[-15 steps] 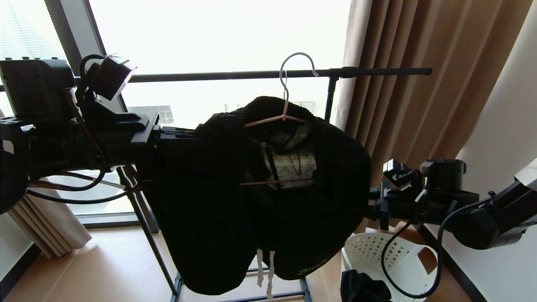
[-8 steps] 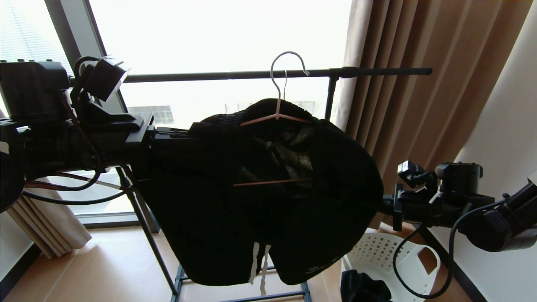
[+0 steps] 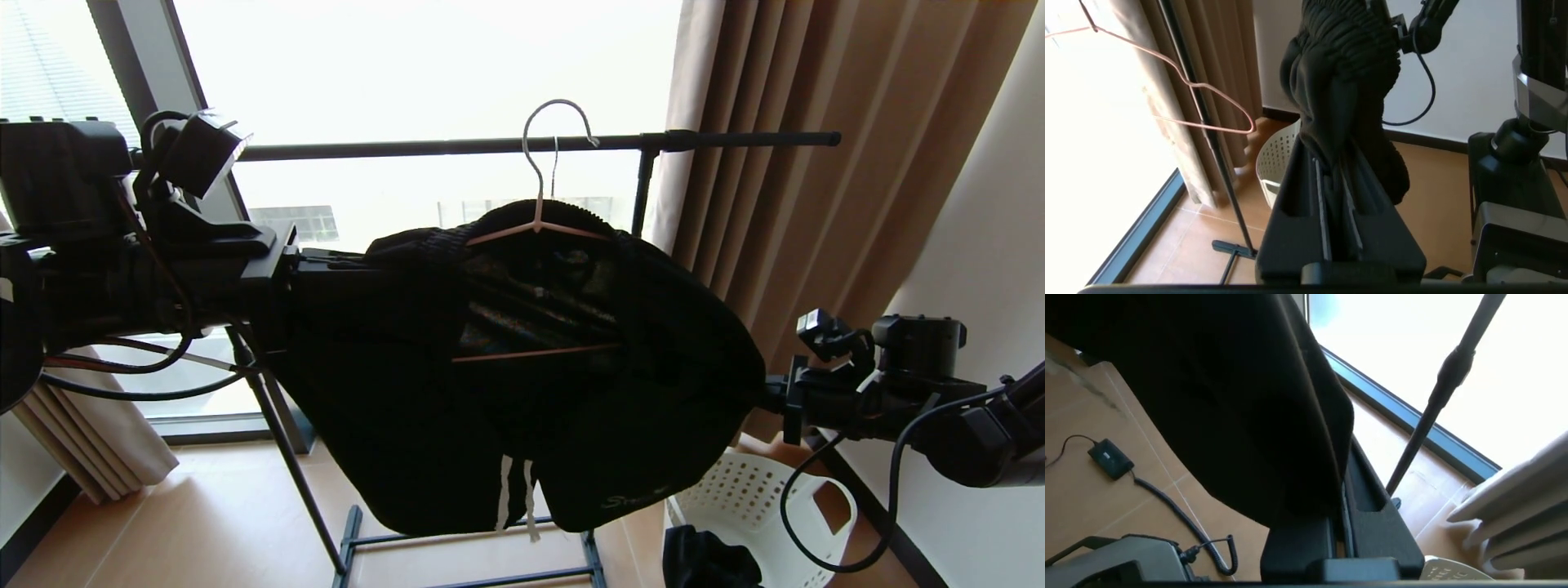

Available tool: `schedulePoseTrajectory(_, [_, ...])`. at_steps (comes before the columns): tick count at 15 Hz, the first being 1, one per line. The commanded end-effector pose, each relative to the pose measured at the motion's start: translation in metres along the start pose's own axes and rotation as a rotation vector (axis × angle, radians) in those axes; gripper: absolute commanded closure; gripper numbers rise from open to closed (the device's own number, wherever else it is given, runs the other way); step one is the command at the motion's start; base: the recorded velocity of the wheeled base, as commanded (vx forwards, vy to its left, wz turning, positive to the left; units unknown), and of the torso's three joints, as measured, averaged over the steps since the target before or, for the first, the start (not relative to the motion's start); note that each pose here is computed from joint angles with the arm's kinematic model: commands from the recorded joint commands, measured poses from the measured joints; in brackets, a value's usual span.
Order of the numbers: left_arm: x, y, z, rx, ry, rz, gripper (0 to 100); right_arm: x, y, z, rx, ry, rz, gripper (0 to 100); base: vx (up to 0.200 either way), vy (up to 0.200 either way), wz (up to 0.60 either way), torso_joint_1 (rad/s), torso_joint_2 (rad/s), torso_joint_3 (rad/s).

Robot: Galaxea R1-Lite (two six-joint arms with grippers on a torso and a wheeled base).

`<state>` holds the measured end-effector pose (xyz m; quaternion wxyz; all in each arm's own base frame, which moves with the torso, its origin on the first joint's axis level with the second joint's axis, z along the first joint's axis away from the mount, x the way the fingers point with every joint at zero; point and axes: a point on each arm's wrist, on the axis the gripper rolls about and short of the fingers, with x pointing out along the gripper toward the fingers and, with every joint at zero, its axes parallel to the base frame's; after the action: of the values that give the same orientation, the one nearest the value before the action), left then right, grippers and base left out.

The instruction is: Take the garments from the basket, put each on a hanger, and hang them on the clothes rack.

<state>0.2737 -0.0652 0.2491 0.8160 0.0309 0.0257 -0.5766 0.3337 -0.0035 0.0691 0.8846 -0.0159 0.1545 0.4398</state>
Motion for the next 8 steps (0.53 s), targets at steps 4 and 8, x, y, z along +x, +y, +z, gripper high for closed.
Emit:
schedulePoseTrajectory(4, [0.0, 0.0, 0.0, -0.002, 0.0, 0.0, 100, 0.004, 0.007, 0.005, -0.017, -0.001, 0.02, 100, 0.0, 0.0, 0.0, 0.0, 0.0, 0.0])
schedulePoseTrajectory(8, [0.0, 0.0, 0.0, -0.019, 0.0, 0.002, 100, -0.002, 0.021, 0.001, -0.115, 0.012, 0.029, 0, 0.0, 0.0, 0.0, 0.0, 0.0, 0.0])
